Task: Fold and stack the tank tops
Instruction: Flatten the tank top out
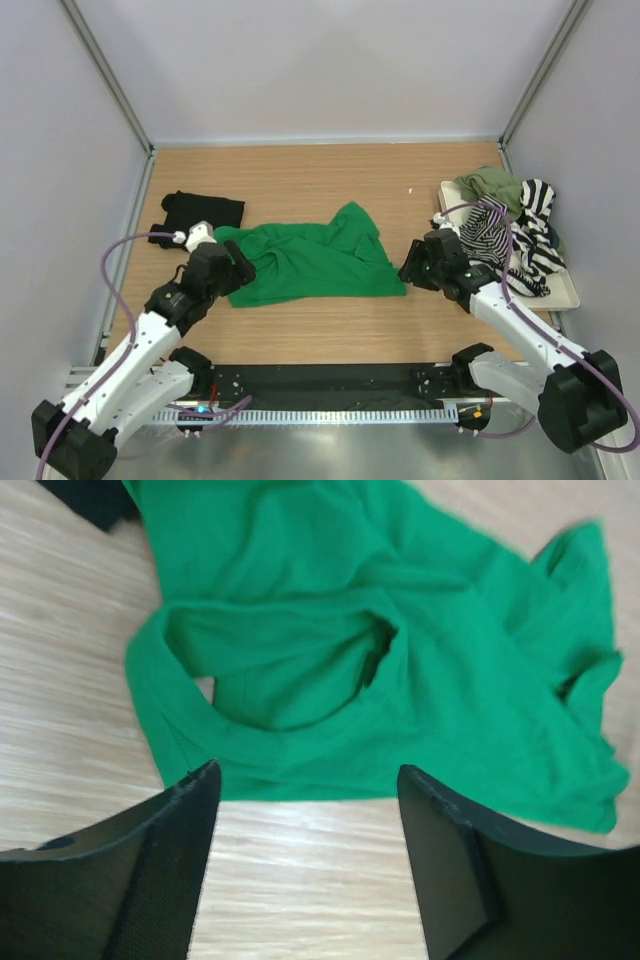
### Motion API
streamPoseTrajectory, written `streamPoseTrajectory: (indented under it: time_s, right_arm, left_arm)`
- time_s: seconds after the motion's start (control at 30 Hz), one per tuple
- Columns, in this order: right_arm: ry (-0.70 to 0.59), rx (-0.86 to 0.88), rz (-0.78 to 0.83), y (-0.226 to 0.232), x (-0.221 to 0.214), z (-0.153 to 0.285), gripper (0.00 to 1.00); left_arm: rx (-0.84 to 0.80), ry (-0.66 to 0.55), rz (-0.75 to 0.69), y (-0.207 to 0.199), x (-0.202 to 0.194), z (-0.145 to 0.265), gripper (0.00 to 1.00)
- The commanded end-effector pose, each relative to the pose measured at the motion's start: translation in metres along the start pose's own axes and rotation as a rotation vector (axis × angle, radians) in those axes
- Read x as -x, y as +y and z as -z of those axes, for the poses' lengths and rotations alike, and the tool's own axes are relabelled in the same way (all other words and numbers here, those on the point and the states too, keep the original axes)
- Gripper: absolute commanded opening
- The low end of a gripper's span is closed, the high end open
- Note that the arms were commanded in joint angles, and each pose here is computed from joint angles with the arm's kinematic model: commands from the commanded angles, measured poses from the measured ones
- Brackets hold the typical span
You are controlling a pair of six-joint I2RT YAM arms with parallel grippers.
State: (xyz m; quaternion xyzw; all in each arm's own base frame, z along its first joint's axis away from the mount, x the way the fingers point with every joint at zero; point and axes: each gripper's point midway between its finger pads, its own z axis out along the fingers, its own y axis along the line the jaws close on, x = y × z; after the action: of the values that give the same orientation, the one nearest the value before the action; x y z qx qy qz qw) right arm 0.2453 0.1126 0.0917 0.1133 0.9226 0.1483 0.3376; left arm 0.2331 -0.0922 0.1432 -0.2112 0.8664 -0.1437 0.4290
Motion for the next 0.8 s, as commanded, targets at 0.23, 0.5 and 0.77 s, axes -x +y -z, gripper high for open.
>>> streamPoseTrajectory:
  time_s: [0.23,0.5,0.77]
  right_arm:
    - [0.054,-0.038,0.003,-0.006,-0.014,-0.043,0.51]
    - [0.079,-0.056,0.016,-0.007,-0.017,-0.071,0.48]
    - [0.041,-0.035,0.056,-0.003,-0.006,-0.061,0.07]
  left_arm:
    - [-0.131,0.181,-0.096,-0.049,-0.023,-0.033,0.62]
    - [-0.115,0.24,-0.202,-0.061,-0.024,-0.056,0.55]
    - [-0.077,0.281,-0.24,-0.061,-0.032,-0.078,0.5]
